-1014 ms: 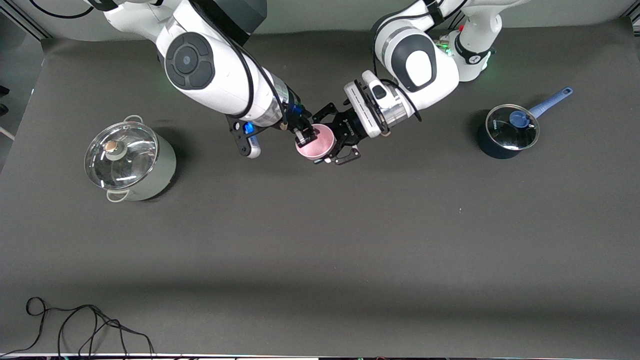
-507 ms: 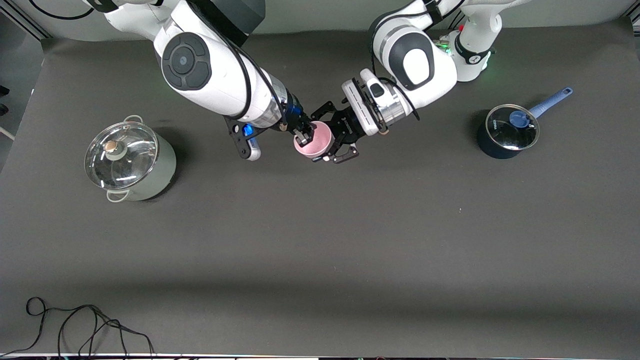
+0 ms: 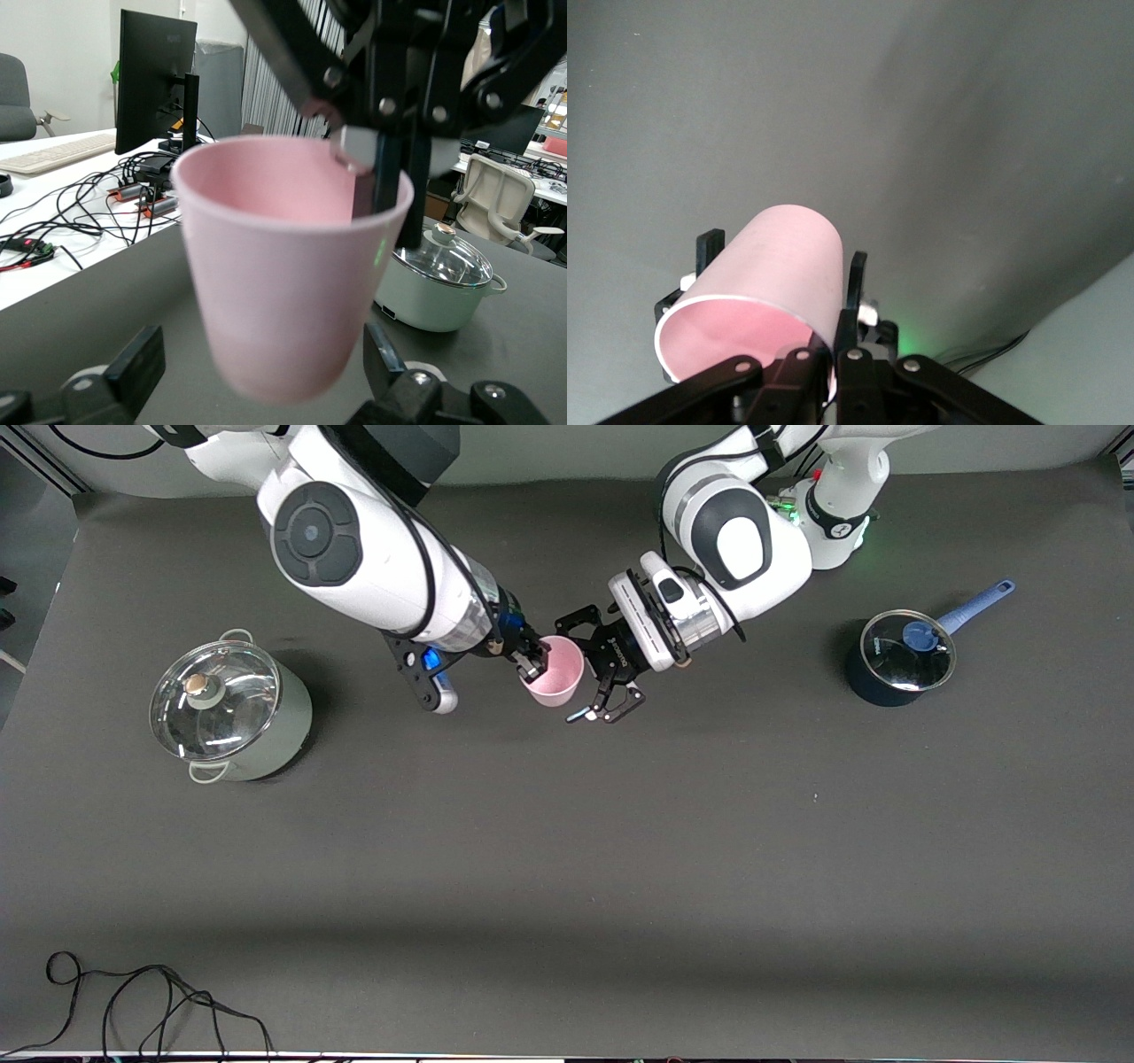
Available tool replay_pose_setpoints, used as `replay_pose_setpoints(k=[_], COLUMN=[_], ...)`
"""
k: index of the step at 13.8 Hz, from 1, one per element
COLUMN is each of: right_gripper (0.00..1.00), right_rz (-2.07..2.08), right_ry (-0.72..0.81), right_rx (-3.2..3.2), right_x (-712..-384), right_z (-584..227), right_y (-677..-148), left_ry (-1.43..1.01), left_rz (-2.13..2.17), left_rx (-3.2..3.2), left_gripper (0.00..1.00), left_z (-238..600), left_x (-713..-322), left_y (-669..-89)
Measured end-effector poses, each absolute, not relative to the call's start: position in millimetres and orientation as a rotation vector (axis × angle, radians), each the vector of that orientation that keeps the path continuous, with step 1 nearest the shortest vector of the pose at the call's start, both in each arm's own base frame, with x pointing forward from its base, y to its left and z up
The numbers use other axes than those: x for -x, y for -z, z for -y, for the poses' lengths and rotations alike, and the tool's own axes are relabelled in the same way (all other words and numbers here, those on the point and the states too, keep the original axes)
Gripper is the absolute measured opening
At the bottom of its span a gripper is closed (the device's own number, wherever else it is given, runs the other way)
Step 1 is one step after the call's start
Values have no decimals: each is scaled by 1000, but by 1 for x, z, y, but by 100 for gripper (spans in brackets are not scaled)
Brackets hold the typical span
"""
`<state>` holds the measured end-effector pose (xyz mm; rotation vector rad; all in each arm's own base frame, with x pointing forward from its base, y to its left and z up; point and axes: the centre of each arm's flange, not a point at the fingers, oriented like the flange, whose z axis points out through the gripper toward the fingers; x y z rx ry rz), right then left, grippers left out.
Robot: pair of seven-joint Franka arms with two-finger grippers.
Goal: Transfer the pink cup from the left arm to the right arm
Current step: 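Pull the cup away with the right gripper while the left gripper opens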
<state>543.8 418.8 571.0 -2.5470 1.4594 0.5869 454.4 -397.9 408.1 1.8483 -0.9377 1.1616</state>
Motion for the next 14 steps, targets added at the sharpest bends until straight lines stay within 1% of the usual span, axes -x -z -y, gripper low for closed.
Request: replay_pose_setpoints(k=[3,6,11,14], right_gripper=[5,5,5,5], right_rz=[-1353,-1176,-835,-585], right_ry=[-574,-546,-514,-470], right_rx=[2626,2752,2853,2988], right_x=[-559,-577,-607,-620], right_z=[-386,-333,-201,-140], right_y=[-574,-576,-599,-588], left_ry=[-1145,-1121,-1048,-1007], left_rz=[920,880,785,692], left_rx=[-1856,-1896,-2065,-2238], left_gripper=[100,100,100,100], left_z=[397,384,346,321], left_x=[-455,-468,-488,-496], left_y=[-404,-385,-349,-353])
